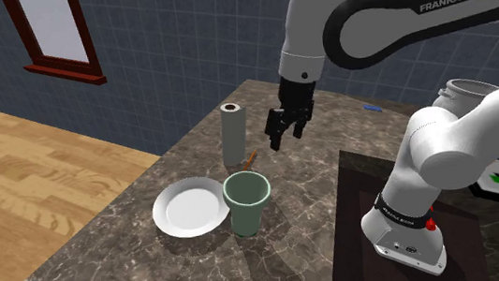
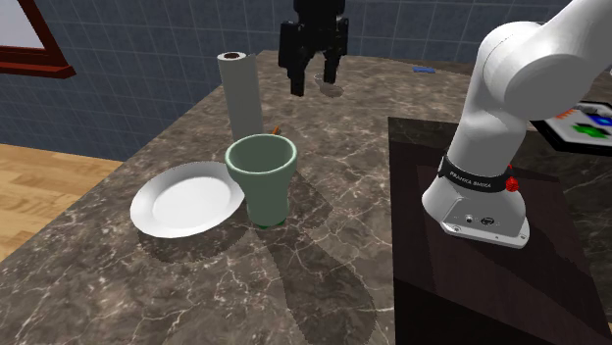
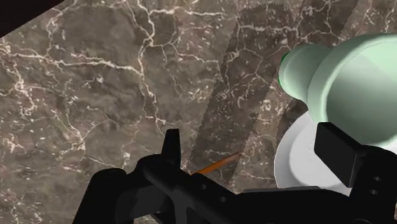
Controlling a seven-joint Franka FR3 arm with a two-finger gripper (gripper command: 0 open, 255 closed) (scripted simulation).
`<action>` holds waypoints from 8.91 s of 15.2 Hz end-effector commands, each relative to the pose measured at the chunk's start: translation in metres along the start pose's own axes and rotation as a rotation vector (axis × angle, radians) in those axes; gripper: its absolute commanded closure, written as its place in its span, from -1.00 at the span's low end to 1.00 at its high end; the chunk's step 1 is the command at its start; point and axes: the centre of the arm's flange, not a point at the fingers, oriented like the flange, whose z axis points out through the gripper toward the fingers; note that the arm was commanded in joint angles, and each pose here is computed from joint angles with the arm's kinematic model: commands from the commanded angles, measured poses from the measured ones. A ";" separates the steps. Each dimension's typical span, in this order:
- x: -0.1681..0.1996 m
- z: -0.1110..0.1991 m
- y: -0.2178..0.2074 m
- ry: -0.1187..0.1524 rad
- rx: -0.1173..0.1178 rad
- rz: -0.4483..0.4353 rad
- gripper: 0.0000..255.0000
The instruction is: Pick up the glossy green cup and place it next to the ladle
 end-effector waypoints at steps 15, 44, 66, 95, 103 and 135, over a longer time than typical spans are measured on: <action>-0.006 0.094 -0.077 0.035 0.042 0.044 -1.00; -0.007 0.031 -0.082 0.035 0.042 0.044 1.00; -0.008 -0.085 -0.091 0.035 0.042 0.044 1.00; 0.185 -0.090 0.121 0.035 0.042 0.044 1.00; 0.255 -0.080 0.199 0.035 0.042 0.044 1.00; 0.421 0.016 0.389 0.035 0.042 0.044 1.00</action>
